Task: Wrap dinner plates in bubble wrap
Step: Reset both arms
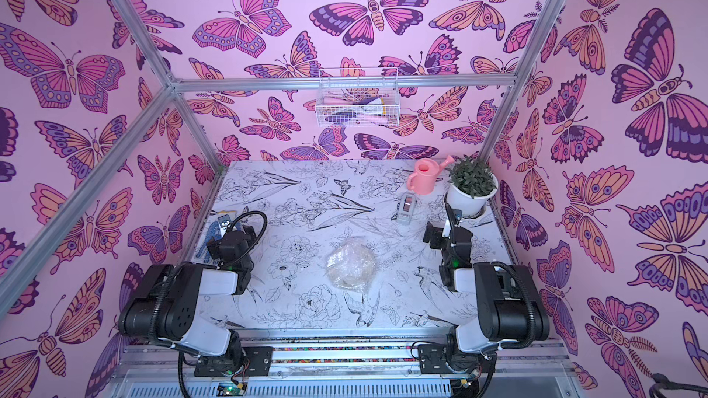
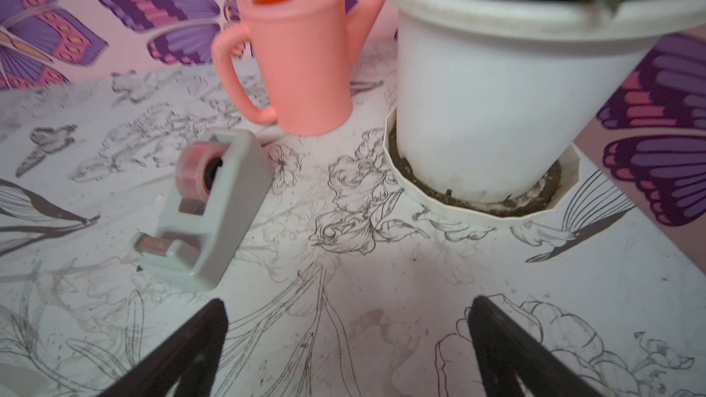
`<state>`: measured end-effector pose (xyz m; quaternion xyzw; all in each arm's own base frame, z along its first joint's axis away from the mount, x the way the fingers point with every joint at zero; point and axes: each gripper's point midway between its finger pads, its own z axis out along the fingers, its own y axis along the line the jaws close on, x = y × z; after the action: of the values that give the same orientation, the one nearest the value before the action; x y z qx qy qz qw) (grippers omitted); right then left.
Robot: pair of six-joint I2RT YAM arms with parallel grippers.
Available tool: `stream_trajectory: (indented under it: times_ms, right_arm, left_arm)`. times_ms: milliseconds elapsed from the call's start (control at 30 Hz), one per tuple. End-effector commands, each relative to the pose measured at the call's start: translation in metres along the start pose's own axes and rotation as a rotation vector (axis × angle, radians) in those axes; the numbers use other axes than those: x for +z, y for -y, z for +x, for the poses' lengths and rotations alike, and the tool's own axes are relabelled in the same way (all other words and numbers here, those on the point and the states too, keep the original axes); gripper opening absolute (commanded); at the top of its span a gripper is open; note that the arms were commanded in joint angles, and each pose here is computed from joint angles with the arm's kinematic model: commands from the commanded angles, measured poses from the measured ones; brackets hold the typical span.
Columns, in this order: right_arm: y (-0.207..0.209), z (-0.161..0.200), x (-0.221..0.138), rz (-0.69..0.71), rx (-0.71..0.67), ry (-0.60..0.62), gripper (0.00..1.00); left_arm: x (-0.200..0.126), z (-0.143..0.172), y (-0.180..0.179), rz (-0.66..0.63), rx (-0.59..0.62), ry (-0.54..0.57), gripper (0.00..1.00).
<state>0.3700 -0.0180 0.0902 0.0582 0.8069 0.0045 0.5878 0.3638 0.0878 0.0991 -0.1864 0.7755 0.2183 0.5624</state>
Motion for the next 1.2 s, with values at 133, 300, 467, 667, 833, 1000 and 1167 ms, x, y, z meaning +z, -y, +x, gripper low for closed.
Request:
stream_trajectory:
  times_ms: [133, 300, 467, 667, 833, 1000, 1167]
  right_arm:
    - [0.002, -0.012, 0.02, 0.046, -0.007, -0.07, 0.99]
    - [-0.01, -0.011, 0.022, -0.018, -0.037, -0.055, 0.99]
    - [-0.009, -0.011, 0.022, -0.017, -0.038, -0.059, 0.99]
    - [-0.01, -0.01, 0.024, -0.014, -0.037, -0.071, 0.99]
    - [-0.01, -0.01, 0.024, -0.016, -0.037, -0.074, 0.99]
    - [-0.011, -0.01, 0.021, -0.023, -0.036, -0.067, 0.99]
    - [-0.012, -0.012, 0.019, -0.031, -0.032, -0.043, 0.99]
  left_arm:
    - [0.0, -0.002, -0.004, -0.018, -0.002, 0.009, 0.99]
    - [-0.024, 0.004, 0.087, 0.539, 0.105, 0.007, 0.99]
    - [-0.024, 0.004, 0.088, 0.54, 0.105, 0.007, 0.99]
    - [-0.025, 0.003, 0.088, 0.55, 0.1, 0.004, 0.99]
    - [-0.019, 0.005, 0.087, 0.58, 0.071, -0.038, 0.99]
    - [-0.023, 0.004, 0.09, 0.6, 0.079, -0.025, 0.99]
    - [-0.027, 0.004, 0.092, 0.609, 0.1, -0.002, 0.99]
